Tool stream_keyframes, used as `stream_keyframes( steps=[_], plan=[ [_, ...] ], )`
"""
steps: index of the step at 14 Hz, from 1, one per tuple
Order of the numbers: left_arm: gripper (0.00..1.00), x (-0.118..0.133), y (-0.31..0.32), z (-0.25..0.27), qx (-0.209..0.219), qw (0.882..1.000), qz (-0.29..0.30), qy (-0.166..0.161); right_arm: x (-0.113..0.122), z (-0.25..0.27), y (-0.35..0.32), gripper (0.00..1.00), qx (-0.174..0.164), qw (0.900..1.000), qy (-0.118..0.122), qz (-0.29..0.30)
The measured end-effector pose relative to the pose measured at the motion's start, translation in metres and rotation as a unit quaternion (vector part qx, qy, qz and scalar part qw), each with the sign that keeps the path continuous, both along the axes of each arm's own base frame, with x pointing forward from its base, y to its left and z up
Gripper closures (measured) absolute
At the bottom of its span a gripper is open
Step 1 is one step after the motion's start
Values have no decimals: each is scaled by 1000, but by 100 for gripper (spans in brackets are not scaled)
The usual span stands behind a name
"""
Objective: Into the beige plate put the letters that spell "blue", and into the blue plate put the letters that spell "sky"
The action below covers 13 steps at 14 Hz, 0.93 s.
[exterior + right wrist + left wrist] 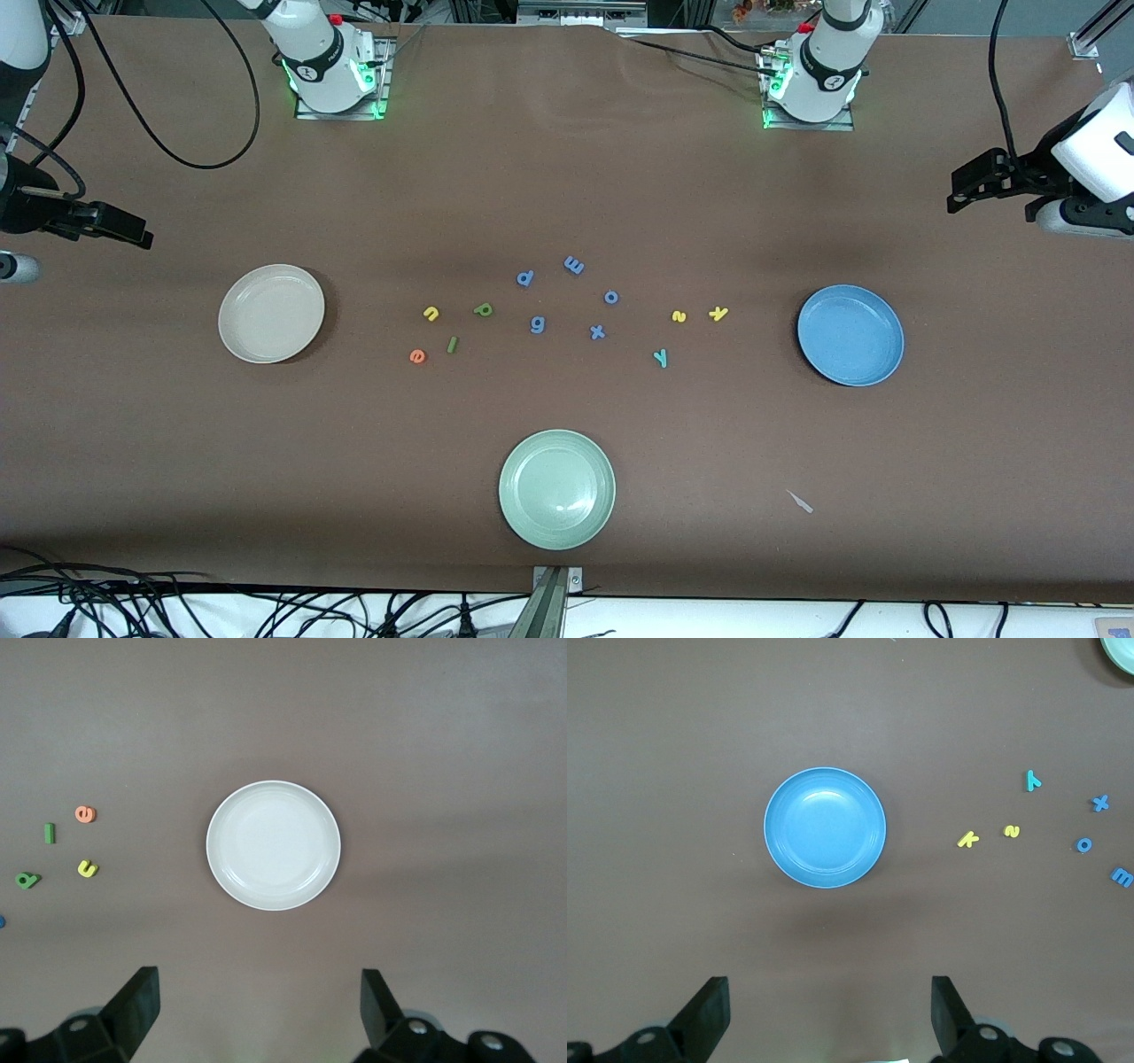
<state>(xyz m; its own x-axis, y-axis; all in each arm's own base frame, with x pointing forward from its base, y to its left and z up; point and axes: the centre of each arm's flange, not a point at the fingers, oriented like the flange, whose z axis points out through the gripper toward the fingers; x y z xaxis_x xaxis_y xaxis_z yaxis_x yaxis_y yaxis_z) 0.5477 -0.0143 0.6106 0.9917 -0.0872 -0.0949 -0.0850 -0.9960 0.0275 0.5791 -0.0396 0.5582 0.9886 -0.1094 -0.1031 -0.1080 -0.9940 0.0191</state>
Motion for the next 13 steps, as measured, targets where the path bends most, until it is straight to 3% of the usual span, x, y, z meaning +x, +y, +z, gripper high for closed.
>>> stream_keyframes(
  steps=[5, 13],
  plan=[
    [0, 0, 0, 0, 0, 1000, 0, 0, 6, 3, 0, 0, -1, 1000, -23, 1],
    [0, 0, 0, 0, 0, 1000, 0, 0, 6, 3, 0, 0, 0, 1000, -23, 1]
  ],
)
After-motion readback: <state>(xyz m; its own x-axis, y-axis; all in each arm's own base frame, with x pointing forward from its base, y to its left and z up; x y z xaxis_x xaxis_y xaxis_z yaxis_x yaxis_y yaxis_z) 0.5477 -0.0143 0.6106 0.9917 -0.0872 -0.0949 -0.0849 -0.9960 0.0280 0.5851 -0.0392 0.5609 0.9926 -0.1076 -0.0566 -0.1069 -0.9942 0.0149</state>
